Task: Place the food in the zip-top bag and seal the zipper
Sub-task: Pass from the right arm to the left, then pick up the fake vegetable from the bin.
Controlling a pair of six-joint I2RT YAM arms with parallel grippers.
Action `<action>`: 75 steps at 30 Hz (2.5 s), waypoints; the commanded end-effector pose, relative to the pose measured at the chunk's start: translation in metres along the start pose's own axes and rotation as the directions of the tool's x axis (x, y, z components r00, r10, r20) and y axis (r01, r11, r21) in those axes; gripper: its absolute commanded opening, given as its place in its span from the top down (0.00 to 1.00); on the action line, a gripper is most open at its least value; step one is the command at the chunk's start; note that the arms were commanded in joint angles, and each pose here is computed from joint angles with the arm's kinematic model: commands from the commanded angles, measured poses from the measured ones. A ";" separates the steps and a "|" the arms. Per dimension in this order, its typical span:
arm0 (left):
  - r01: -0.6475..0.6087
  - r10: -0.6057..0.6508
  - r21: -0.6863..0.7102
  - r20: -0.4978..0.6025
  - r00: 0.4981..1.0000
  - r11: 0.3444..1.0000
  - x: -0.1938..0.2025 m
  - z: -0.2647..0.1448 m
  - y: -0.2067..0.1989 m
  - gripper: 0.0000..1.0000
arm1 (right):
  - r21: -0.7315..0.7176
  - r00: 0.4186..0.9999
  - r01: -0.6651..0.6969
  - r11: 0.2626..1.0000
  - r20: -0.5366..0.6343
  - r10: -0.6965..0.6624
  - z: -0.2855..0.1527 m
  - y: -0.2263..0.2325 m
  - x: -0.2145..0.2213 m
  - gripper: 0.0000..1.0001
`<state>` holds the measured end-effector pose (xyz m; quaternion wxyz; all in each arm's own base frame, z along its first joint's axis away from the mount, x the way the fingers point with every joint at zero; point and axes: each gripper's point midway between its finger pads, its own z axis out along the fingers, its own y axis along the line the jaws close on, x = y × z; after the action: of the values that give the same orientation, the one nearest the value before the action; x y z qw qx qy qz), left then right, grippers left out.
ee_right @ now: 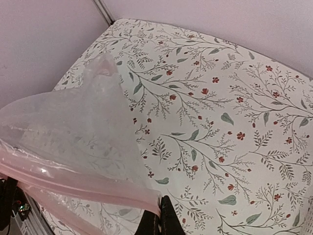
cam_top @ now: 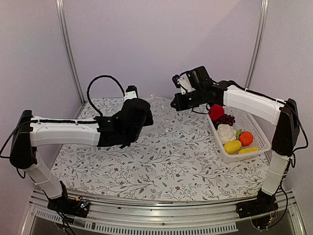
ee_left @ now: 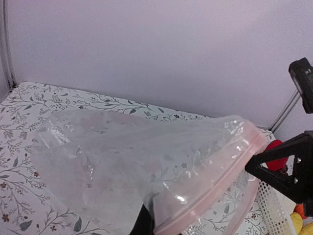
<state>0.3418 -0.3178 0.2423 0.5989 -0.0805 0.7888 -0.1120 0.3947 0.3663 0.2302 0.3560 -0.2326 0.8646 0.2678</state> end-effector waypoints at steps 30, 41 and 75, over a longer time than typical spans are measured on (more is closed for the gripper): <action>-0.863 0.852 0.082 -0.227 0.471 0.499 -0.066 -0.008 0.056 1.00 | -0.088 0.938 0.312 0.946 0.185 -0.292 -0.167 -0.051 0.004 0.37; -0.740 0.896 0.513 -0.167 0.410 0.435 0.056 0.033 -0.022 1.00 | 0.045 0.926 0.370 0.928 0.055 -0.372 -0.159 -0.084 0.052 0.35; -0.354 0.646 0.710 -0.186 0.740 0.609 0.069 -0.017 -0.071 1.00 | 0.174 0.968 -0.239 0.955 -0.037 0.249 -0.103 -0.274 0.049 0.16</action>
<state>0.3149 -0.3965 0.1968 0.4057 0.3809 0.8090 -0.1894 0.4629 0.0926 0.1881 0.3419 -0.1487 0.9071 0.1953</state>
